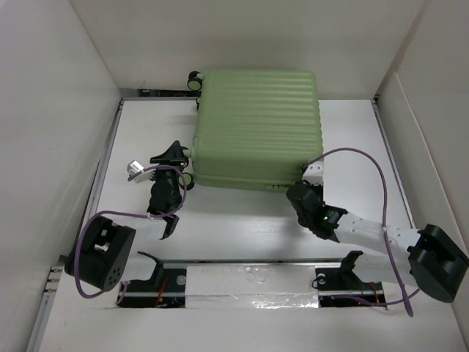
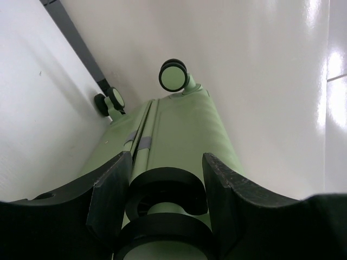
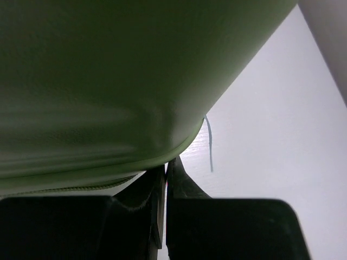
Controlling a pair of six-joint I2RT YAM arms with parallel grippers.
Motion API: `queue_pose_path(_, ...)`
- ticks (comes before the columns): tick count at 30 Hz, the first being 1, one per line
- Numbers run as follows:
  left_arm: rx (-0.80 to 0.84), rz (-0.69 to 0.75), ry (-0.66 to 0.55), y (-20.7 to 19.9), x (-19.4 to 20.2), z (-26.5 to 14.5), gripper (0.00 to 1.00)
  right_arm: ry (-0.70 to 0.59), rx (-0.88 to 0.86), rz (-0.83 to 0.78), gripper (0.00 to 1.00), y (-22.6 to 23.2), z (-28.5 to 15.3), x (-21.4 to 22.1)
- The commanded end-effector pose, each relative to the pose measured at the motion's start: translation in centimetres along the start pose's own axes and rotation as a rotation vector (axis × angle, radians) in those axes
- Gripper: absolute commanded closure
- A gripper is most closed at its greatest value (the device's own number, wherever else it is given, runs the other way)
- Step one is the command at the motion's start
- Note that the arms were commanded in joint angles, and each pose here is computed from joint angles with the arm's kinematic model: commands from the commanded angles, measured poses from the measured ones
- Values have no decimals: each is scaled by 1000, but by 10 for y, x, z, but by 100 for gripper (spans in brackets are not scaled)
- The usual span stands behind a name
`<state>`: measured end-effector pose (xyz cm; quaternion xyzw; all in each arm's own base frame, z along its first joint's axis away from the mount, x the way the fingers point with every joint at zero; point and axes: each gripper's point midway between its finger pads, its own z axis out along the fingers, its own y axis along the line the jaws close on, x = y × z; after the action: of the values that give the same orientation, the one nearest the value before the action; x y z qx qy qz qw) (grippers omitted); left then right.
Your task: Pack the luggage
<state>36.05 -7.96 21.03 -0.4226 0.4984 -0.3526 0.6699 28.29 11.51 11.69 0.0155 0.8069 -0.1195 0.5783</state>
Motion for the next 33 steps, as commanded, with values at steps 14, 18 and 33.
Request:
queue_pose_path(14, 441, 21, 461, -133, 57, -64, 100, -275, -1230, 255, 100, 56, -174, -195)
queue_pose_path(18, 371, 126, 371, -129, 36, -39, 100, -164, -1077, 222, 100, 30, -141, -157)
queue_pose_path(33, 125, 265, 385, -42, 46, -34, 24, -96, -961, 299, 100, 23, -85, -88)
